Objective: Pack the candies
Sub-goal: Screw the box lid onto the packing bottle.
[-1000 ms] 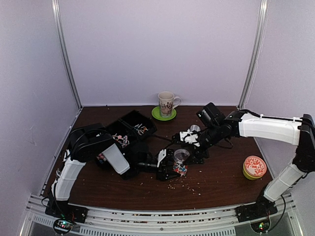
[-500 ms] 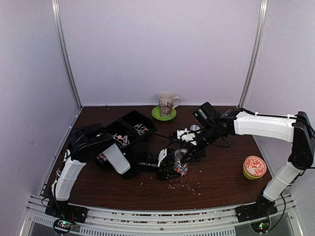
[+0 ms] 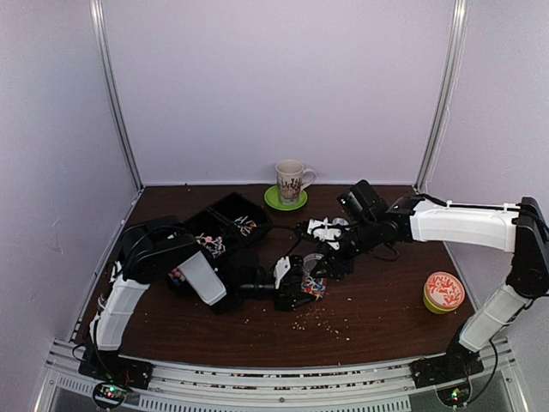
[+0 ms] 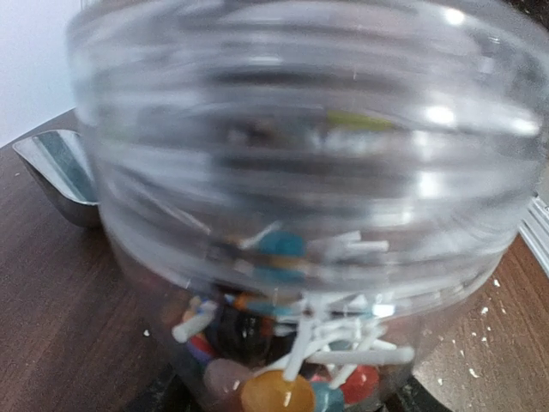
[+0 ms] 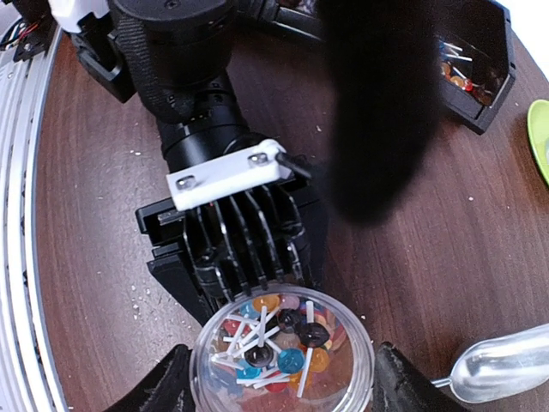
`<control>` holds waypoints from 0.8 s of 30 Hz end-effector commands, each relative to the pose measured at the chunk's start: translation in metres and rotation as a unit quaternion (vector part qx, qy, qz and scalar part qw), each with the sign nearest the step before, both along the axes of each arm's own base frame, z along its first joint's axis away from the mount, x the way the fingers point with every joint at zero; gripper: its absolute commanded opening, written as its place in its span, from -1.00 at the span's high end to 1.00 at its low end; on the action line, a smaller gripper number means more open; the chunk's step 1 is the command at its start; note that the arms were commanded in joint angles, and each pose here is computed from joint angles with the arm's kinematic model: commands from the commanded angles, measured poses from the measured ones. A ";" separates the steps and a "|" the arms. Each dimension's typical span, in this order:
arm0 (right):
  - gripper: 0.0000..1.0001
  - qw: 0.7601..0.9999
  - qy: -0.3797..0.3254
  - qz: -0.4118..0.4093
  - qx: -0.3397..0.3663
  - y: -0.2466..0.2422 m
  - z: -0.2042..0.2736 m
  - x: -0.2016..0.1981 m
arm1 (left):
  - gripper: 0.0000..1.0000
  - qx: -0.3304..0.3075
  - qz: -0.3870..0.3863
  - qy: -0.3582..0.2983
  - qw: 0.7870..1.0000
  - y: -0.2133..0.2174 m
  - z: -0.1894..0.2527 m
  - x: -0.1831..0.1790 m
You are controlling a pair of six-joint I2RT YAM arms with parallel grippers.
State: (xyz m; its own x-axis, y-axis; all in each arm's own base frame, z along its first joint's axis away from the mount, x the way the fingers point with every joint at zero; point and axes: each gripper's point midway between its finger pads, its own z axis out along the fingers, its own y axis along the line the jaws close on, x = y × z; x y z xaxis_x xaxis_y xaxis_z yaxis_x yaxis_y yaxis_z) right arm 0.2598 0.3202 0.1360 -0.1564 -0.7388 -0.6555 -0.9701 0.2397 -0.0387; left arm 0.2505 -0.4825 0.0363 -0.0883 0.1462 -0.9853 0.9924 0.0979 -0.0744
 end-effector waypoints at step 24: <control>-0.94 0.986 -0.011 -0.167 -0.006 0.000 0.000 0.005 | 0.44 0.017 0.093 0.012 0.995 0.010 0.005 0.029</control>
